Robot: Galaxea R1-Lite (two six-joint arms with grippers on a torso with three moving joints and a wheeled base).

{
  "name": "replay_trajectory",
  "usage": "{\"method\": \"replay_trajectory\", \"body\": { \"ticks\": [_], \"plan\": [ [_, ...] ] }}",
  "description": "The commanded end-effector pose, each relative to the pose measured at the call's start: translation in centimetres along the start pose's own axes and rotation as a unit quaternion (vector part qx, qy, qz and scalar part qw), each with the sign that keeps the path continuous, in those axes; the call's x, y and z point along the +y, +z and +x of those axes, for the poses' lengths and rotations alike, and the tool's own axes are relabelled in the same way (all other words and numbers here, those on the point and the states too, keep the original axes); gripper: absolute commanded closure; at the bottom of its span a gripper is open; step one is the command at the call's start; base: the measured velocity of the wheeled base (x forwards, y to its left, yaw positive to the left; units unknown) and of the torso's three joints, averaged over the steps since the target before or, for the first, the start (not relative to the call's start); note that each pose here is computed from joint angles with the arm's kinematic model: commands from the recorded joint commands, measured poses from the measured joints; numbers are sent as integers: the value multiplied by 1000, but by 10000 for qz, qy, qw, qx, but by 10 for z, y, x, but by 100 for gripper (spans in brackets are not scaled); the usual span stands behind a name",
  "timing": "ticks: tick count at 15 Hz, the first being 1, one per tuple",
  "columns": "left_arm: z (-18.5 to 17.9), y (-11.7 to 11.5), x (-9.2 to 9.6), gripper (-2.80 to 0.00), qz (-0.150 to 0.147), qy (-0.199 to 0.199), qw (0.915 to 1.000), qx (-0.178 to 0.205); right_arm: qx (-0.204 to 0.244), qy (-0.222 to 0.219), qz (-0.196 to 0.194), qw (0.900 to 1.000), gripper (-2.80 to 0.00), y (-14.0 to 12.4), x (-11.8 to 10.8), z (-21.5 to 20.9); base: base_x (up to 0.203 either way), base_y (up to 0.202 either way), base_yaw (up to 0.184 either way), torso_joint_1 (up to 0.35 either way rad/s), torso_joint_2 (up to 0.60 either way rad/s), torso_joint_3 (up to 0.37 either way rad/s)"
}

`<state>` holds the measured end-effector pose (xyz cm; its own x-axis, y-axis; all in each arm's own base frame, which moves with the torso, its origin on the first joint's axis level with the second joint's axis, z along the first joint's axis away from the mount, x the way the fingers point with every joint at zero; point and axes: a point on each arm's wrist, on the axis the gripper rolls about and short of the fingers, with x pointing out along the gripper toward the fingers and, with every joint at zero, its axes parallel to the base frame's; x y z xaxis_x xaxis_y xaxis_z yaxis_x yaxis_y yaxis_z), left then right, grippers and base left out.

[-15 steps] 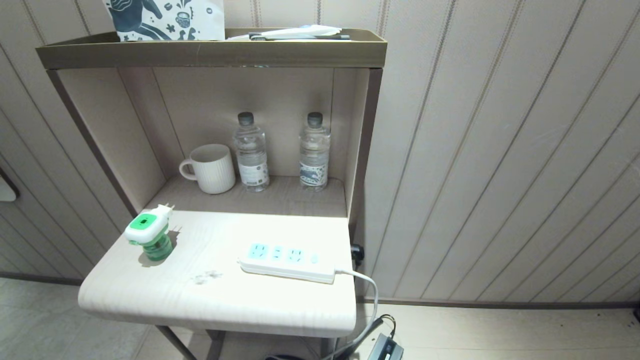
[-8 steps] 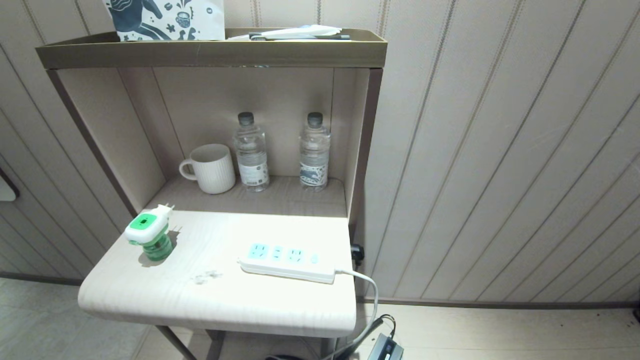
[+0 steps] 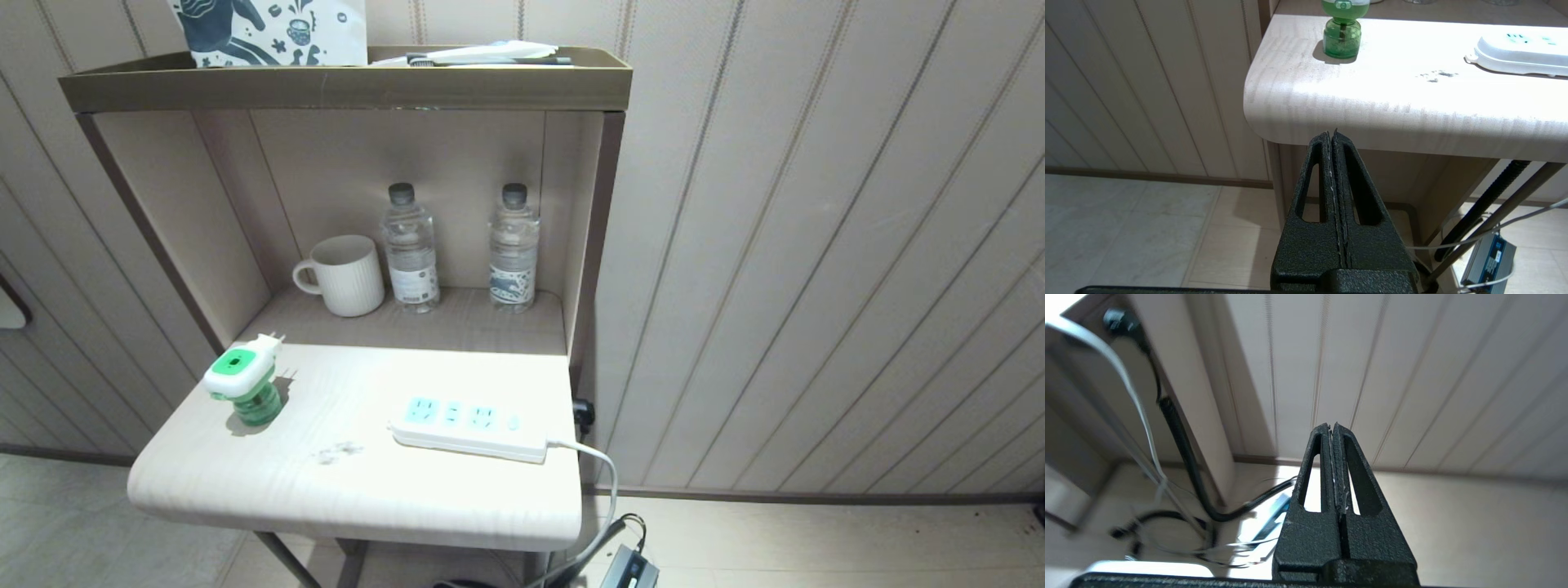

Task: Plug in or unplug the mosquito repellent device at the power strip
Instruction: Pick up the mosquito repellent liquid

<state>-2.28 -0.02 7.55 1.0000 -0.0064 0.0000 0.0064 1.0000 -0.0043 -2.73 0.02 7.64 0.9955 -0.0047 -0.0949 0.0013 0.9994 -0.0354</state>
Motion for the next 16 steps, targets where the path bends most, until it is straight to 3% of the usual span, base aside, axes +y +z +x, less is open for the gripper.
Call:
{"method": "replay_trajectory", "body": {
  "ticks": [1,16],
  "plan": [
    [0,0,0,0,6,1,10000,15,-107,136,-326,9993,0,-2,1,3,0,0,0,0,0,0],
    [-2,7,0,0,85,29,9999,-96,-121,108,-237,9996,0,-2,1,3,0,0,0,0,0,0]
  ]
}}
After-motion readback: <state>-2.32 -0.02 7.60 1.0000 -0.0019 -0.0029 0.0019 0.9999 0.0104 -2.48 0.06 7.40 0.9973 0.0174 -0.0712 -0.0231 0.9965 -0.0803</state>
